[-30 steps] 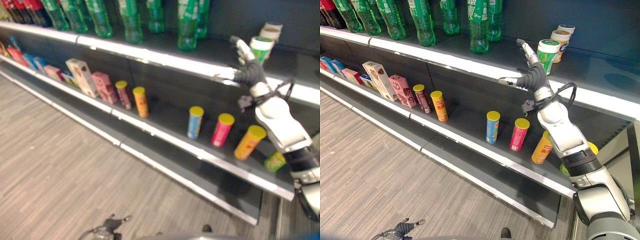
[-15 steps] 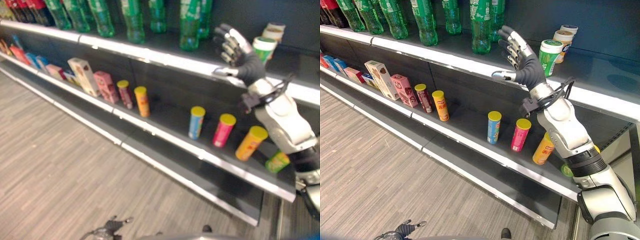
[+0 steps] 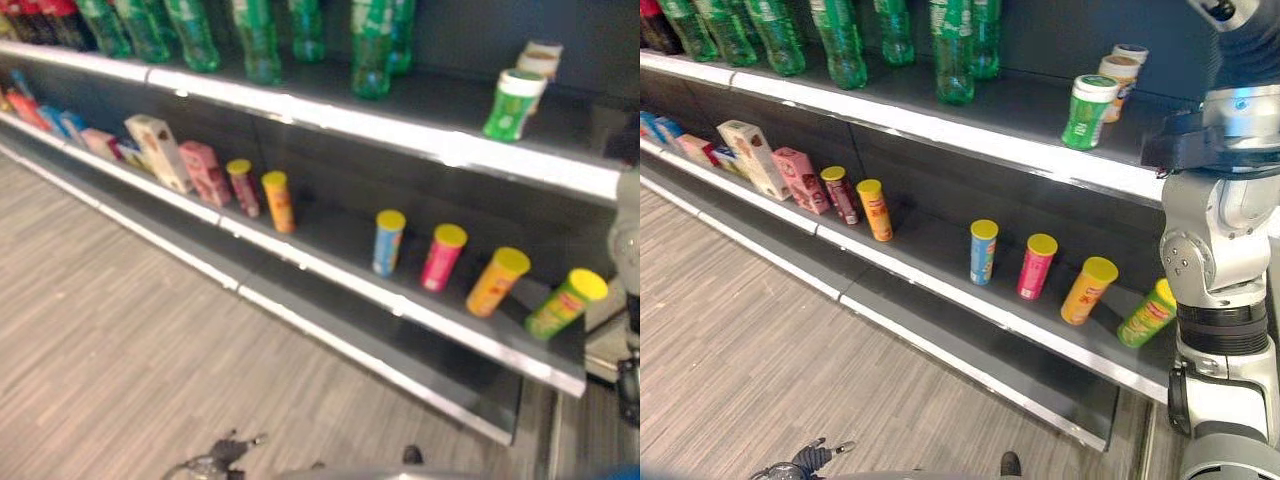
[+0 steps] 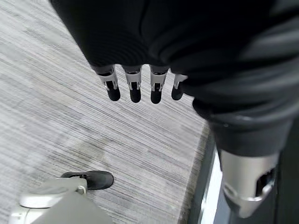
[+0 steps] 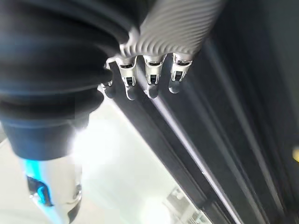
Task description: Put the goods on the table back onto the shelves and tidy them up.
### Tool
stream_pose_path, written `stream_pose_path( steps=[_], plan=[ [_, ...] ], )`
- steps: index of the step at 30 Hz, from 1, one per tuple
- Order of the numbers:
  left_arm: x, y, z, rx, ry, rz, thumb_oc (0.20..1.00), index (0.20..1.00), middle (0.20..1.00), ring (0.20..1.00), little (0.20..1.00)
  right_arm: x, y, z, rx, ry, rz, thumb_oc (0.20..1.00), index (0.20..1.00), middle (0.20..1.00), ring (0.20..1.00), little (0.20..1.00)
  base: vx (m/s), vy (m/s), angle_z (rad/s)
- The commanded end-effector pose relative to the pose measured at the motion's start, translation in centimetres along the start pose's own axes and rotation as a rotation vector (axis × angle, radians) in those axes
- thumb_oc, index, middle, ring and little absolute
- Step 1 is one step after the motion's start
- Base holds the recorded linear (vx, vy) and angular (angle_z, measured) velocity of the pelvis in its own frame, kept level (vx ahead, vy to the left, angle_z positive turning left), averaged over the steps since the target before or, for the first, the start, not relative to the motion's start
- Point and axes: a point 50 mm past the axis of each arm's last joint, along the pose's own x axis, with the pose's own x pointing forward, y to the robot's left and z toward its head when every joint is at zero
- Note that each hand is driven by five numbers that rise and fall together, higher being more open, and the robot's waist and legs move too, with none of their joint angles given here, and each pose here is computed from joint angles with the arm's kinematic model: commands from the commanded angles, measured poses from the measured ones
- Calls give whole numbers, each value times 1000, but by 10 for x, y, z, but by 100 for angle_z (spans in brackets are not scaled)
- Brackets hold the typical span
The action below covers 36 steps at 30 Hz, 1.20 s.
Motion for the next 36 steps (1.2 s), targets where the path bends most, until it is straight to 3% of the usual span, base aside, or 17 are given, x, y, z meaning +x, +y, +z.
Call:
stream_pose_path(
  steps=[1,7,12,16,31,36],
  plan=[
    [2,12,15,6,-57,18,1000,1000,1000,1000,1000,12,1,20,-42,-104,29,1000,1000,1000,1000,1000,-82,259,-93],
    [-4,3,10,117,-124,-32,1000,1000,1000,1000,1000,-27,-29,15,-272,28,-66,1000,1000,1000,1000,1000,-93,382,-49],
    [-6,14,2,109,-102,1,1000,1000,1000,1000,1000,-32,-25,7,-270,50,-91,1000,1000,1000,1000,1000,-157,203,-93],
    [-6,29,-1,106,-78,57,1000,1000,1000,1000,1000,-28,-31,8,-409,40,-126,1000,1000,1000,1000,1000,-342,168,-139],
    [-11,29,-28,71,3,87,1000,1000,1000,1000,1000,-15,-63,16,-686,55,-195,1000,1000,1000,1000,1000,-98,-67,-60],
    [-12,23,-33,60,14,80,1000,1000,1000,1000,1000,-36,-92,7,-799,201,-247,1000,1000,1000,1000,1000,26,-155,-40]
  ],
)
